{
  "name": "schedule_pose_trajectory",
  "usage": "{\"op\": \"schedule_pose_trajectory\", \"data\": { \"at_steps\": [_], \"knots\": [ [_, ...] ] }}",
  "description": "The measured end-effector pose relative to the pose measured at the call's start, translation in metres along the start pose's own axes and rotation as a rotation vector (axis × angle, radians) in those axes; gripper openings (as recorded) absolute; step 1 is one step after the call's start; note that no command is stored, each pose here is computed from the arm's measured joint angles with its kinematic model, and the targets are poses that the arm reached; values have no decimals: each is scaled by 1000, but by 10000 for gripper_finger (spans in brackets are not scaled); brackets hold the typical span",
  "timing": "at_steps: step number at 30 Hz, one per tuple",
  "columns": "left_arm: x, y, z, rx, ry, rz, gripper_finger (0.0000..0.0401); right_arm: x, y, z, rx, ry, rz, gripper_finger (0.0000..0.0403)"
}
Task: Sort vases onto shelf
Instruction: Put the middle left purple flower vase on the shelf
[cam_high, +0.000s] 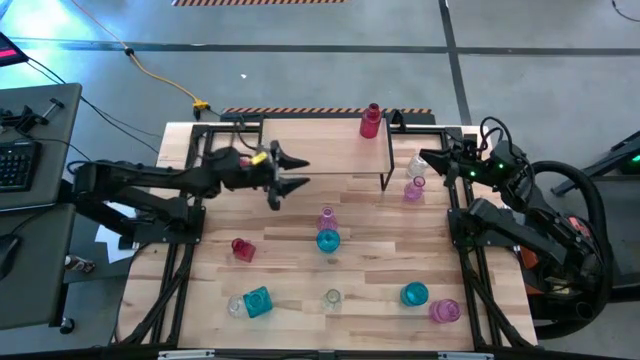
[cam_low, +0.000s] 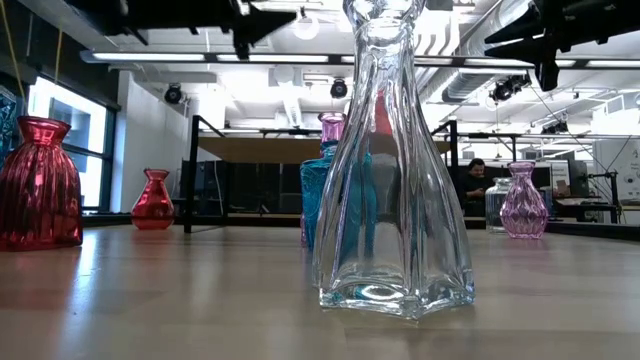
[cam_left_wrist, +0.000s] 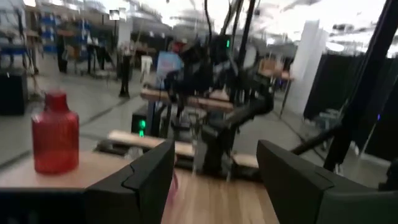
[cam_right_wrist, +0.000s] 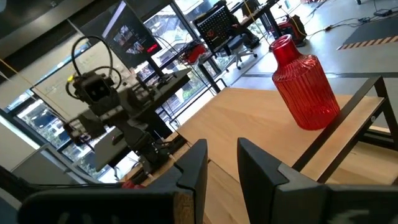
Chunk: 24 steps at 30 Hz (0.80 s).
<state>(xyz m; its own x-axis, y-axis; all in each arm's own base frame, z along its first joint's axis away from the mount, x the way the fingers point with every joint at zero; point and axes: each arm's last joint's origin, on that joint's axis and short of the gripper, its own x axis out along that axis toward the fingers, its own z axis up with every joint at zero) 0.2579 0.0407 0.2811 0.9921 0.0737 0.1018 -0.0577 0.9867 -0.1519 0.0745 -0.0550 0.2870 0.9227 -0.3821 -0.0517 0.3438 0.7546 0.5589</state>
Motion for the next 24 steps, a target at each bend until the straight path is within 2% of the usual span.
{"op": "schedule_pose_trajectory", "data": {
  "at_steps": [8,15,24],
  "knots": [
    [20,-1,-35,-11,129,-11,221,0,0,0,0,2,2,69],
    [30,-6,-62,44,226,-36,221,0,0,0,-16,4,5,69],
    [39,-4,-89,34,292,-35,221,0,0,0,-18,4,4,69]
  ]
}}
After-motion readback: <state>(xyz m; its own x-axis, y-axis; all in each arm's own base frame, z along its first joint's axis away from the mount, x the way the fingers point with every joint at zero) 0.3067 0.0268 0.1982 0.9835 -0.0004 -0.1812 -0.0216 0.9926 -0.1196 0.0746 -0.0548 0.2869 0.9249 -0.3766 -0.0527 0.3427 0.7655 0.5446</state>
